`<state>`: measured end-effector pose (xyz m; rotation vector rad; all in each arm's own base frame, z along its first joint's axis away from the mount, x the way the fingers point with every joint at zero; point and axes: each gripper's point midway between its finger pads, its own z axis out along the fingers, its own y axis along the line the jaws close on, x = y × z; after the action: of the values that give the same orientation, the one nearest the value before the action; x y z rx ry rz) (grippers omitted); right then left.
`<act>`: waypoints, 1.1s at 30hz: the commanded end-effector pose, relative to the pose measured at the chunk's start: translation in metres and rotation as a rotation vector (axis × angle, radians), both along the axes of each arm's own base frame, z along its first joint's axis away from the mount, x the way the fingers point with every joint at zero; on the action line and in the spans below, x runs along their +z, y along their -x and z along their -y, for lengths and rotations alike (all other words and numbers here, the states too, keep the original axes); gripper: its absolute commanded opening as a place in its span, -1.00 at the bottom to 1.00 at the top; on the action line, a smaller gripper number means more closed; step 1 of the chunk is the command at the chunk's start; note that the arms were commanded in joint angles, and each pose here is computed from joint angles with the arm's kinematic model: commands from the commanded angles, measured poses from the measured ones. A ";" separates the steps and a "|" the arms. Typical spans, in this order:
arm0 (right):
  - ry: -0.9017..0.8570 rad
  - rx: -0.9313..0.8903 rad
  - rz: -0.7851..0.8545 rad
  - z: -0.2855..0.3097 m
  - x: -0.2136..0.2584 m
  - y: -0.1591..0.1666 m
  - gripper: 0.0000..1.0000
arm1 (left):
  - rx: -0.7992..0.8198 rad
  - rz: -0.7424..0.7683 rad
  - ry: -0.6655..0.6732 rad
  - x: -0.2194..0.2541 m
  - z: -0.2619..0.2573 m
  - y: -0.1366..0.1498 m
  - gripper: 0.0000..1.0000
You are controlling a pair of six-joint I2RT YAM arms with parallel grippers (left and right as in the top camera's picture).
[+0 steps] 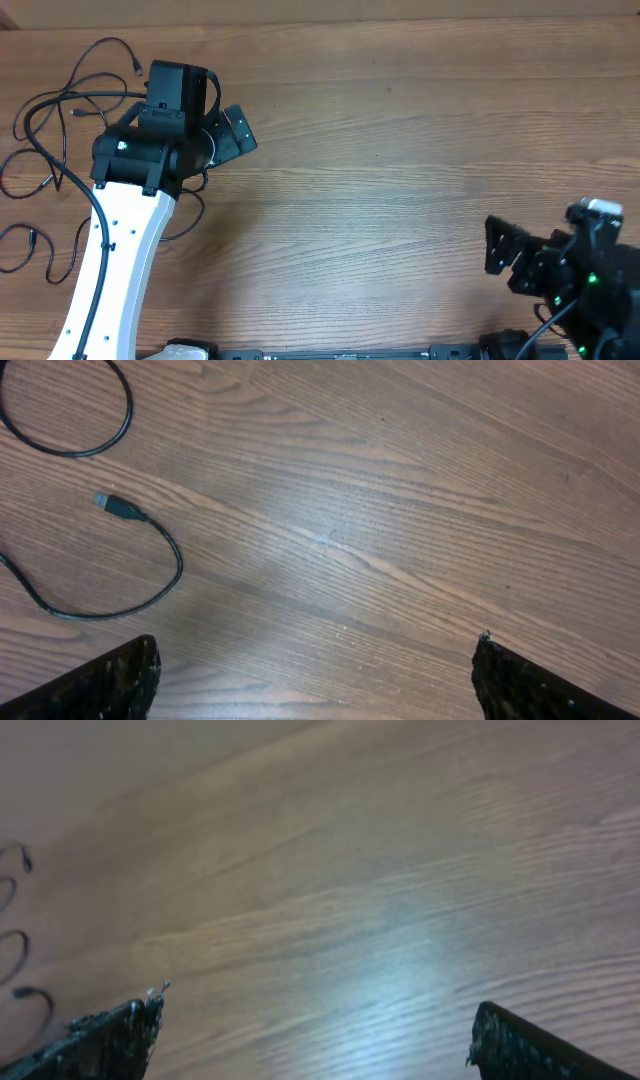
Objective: Untangle cables
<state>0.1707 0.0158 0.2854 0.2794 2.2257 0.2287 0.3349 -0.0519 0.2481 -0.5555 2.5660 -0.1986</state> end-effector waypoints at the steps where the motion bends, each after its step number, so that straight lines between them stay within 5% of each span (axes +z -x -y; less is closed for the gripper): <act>1: 0.035 0.017 0.044 0.002 -0.027 -0.008 1.00 | 0.010 0.006 -0.007 0.001 -0.002 0.002 0.99; 12: 0.061 0.022 0.224 0.003 -0.085 -0.030 1.00 | 0.010 0.006 -0.008 0.001 -0.002 0.002 0.99; 33: 0.062 0.024 0.643 0.004 -0.086 -0.068 1.00 | 0.010 0.006 -0.007 0.001 -0.002 0.002 0.99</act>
<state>0.2403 0.0108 0.1975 0.1385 1.6400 0.2273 0.3344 -0.0518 0.2469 -0.5561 2.5696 -0.1968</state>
